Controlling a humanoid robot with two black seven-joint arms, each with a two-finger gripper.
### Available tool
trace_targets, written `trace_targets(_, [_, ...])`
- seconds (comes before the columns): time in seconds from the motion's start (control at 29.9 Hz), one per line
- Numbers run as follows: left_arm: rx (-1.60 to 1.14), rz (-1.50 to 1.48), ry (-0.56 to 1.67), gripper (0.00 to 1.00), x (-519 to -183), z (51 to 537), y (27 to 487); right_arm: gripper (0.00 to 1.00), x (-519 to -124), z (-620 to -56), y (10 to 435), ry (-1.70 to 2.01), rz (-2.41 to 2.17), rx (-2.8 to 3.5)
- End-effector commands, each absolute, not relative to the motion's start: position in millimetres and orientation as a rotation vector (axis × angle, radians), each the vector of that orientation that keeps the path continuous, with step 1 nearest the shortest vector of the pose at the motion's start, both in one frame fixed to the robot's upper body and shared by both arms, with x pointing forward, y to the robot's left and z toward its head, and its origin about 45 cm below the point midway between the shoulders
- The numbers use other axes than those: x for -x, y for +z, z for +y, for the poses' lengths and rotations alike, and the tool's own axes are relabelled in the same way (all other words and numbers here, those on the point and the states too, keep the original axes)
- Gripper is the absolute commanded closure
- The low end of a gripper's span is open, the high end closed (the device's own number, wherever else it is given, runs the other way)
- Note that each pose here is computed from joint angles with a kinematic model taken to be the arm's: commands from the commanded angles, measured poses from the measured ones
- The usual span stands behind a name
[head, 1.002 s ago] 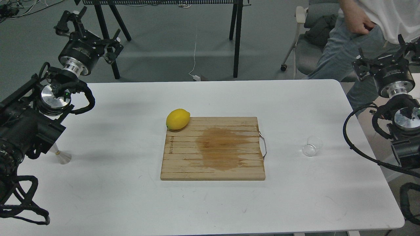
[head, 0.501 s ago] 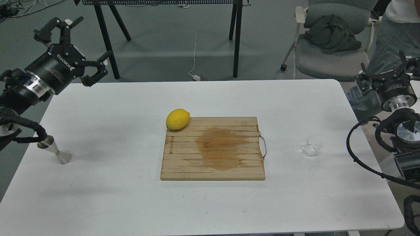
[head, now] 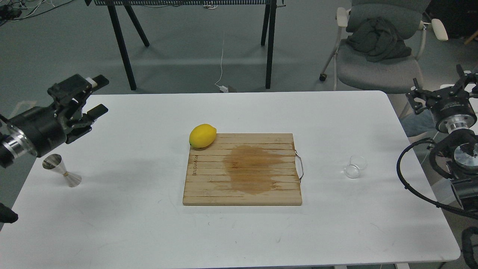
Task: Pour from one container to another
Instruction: 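Reach the left gripper down toward the small metal jigger, then close the left gripper on the metal jigger and lift it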
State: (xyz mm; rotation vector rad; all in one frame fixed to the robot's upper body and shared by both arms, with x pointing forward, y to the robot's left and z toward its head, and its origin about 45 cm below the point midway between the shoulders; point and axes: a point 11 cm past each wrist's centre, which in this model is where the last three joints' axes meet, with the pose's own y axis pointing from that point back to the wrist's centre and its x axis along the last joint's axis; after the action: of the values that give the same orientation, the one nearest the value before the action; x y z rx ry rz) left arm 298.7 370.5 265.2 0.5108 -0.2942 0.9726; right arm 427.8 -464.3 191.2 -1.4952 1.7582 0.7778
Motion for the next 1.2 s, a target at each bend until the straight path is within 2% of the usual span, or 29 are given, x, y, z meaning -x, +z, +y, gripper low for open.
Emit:
trace_targets(0.0, [-0.659,-0.438,0.915,0.07,-275,377,236,0.00,-425,-467,189,0.779,1.768,1.491])
trace_targets(0.23, [-0.916,-0.671,0.764,0.07,-233,402,188,0.00,-423,-472,191,0.768,1.778,1.490])
trace_targets(0.47, [-1.128,-0.755,0.717,0.07,-223,446,130,0.00,-421,-474,189,0.769,1.785,1.486])
trace_targets(0.67, [-1.319,-0.743,0.790,0.07,-213,497,88,0.00,-421,-474,188,0.770,1.786,1.486])
trace_targets(1.04, [-1.314,-0.749,0.893,0.07,-249,494,73,0.00,-421,-474,188,0.771,1.787,1.487])
trace_targets(1.17, [-1.314,-0.749,0.894,0.13,-254,496,67,0.00,-421,-474,188,0.769,1.786,1.485])
